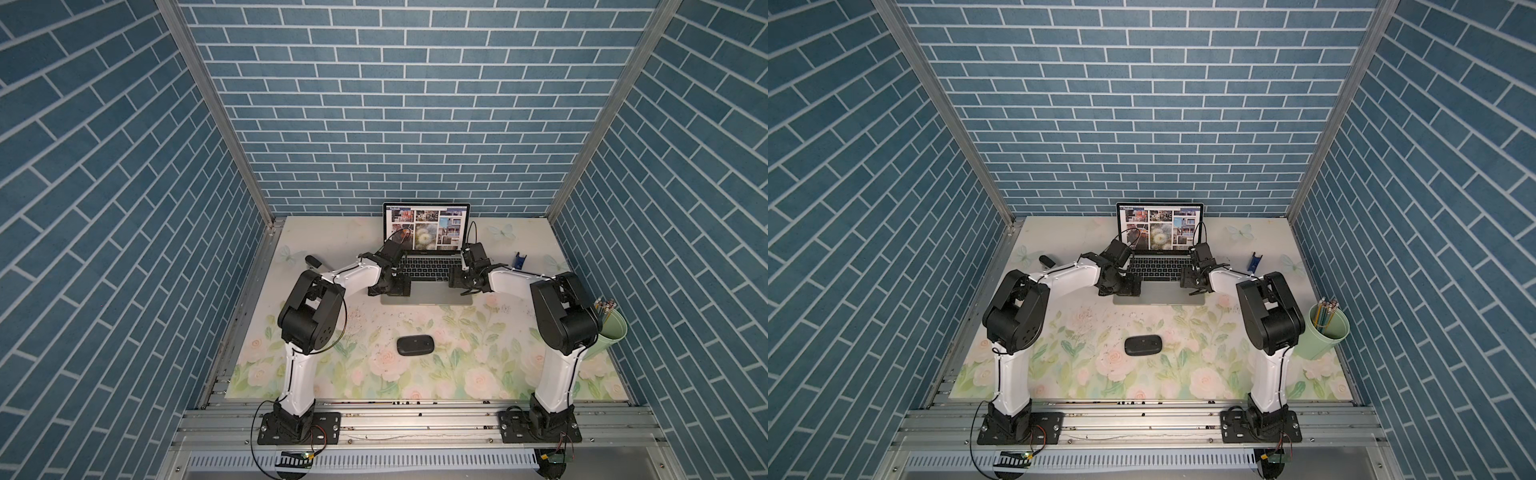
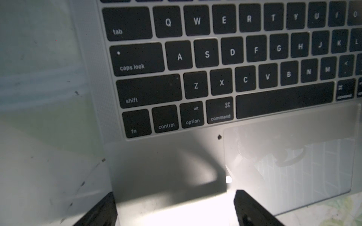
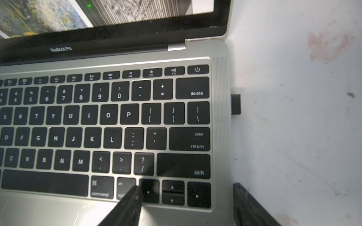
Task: Remove the wireless mouse receiver from the laptop
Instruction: Move the laptop to the center of the board.
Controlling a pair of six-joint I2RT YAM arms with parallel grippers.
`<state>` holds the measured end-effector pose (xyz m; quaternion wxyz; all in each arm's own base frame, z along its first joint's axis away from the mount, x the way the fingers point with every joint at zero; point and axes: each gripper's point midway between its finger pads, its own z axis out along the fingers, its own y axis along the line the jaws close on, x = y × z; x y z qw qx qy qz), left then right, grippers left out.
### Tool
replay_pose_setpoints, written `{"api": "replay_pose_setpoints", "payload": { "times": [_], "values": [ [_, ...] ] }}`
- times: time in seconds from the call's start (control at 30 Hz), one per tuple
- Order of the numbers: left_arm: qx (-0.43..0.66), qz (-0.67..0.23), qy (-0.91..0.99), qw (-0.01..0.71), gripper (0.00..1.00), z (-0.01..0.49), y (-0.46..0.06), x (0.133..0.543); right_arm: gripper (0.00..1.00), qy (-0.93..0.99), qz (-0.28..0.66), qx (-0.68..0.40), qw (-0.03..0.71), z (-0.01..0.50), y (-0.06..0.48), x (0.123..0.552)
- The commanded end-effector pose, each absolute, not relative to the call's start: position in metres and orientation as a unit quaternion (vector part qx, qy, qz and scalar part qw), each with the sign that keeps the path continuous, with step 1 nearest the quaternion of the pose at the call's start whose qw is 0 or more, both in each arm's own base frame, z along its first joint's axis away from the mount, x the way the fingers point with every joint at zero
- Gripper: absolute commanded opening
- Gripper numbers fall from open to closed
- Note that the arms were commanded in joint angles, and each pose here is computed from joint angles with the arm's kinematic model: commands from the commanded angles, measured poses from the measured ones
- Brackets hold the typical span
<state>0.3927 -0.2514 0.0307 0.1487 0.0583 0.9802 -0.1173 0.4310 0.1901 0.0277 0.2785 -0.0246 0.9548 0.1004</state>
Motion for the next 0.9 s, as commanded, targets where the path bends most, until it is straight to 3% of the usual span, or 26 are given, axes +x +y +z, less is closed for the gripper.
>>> {"api": "replay_pose_setpoints", "payload": {
  "times": [0.0, 0.5, 0.87],
  "values": [
    [0.108, -0.204, 0.966, 0.115, 0.98, 0.037, -0.307, 0.36, 0.74, 0.971, 0.181, -0.058, 0.147, -0.005, 0.243, 0.358],
    [0.106, -0.175, 0.97, 0.129, 1.0, 0.031, -0.3, 0.369, 0.84, 0.973, 0.166, -0.06, 0.149, -0.007, 0.24, 0.361],
    [0.12, -0.147, 0.969, 0.159, 1.0, 0.047, -0.292, 0.382, 0.97, 0.974, 0.148, -0.067, 0.157, -0.001, 0.234, 0.365]
  ]
}}
